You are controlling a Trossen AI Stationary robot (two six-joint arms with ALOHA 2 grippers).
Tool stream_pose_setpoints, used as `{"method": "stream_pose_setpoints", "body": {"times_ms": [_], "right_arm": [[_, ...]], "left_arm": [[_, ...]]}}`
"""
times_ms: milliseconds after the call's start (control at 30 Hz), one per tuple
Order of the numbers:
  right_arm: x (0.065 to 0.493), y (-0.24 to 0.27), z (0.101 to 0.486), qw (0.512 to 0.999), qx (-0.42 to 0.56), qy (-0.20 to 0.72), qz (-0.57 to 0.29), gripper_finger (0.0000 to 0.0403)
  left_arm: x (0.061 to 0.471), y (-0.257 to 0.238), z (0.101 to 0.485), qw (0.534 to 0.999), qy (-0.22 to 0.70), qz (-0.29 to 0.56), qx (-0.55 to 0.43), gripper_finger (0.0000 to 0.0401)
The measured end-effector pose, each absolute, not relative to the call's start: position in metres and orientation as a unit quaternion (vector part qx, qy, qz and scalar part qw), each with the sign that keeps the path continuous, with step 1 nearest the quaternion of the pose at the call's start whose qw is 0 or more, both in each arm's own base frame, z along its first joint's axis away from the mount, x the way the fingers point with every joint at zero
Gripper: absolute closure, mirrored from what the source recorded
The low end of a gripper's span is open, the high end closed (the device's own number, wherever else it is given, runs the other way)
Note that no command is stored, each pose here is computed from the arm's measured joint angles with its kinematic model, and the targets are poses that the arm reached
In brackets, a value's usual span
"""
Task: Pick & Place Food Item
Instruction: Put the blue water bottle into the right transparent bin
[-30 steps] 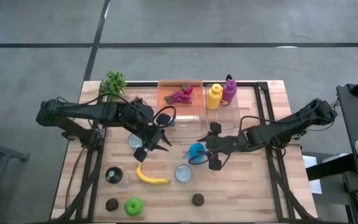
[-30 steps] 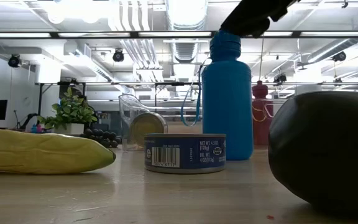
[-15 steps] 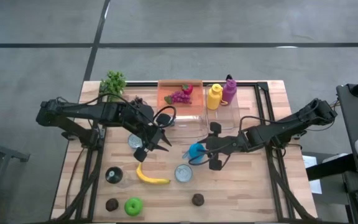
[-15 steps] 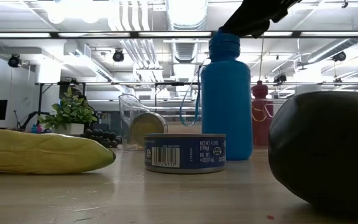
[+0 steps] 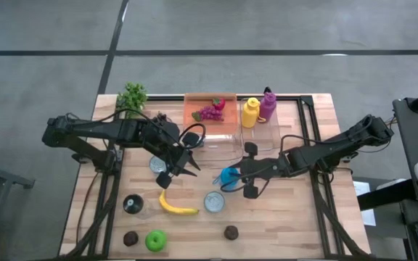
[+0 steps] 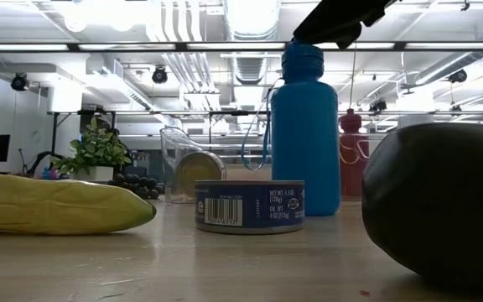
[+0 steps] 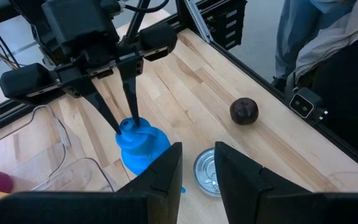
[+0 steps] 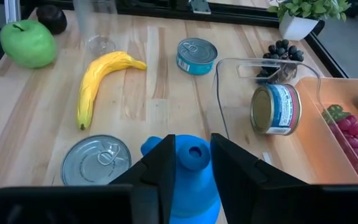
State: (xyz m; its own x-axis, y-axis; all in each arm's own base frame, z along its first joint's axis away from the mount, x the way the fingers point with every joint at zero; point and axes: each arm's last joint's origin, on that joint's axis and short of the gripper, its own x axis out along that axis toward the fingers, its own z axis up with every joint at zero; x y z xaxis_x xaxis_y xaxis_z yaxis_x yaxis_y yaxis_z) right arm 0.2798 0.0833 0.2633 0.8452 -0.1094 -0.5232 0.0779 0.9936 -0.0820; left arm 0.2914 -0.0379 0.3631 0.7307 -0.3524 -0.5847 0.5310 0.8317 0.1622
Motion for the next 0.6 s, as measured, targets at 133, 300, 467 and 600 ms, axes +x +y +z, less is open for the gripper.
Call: {"method": "stream_pose_setpoints", "body": {"times_ms": [133, 300, 467, 600], "right_arm": [[0.2794, 0.0831, 0.2605, 0.96, -0.029, 0.275, -0.049, 0.0318], [0.2794, 0.0832, 0.2602, 0.96, -0.028, 0.274, -0.049, 0.0325], [0.2793, 0.0834, 0.26, 0.96, -0.028, 0.275, -0.047, 0.0326], [0.2793, 0.0842, 0.2602, 0.96, -0.022, 0.276, -0.03, 0.0329]], "left_arm": [[0.2914, -0.0379, 0.3631, 0.916, 0.277, -0.241, 0.161, 0.0304], [0.2914, -0.0379, 0.3631, 0.916, 0.277, -0.241, 0.16, 0.0304], [0.2914, -0.0379, 0.3631, 0.916, 0.277, -0.241, 0.16, 0.0304], [0.2914, -0.0379, 0.3631, 0.916, 0.277, -0.241, 0.16, 0.0304]]}}
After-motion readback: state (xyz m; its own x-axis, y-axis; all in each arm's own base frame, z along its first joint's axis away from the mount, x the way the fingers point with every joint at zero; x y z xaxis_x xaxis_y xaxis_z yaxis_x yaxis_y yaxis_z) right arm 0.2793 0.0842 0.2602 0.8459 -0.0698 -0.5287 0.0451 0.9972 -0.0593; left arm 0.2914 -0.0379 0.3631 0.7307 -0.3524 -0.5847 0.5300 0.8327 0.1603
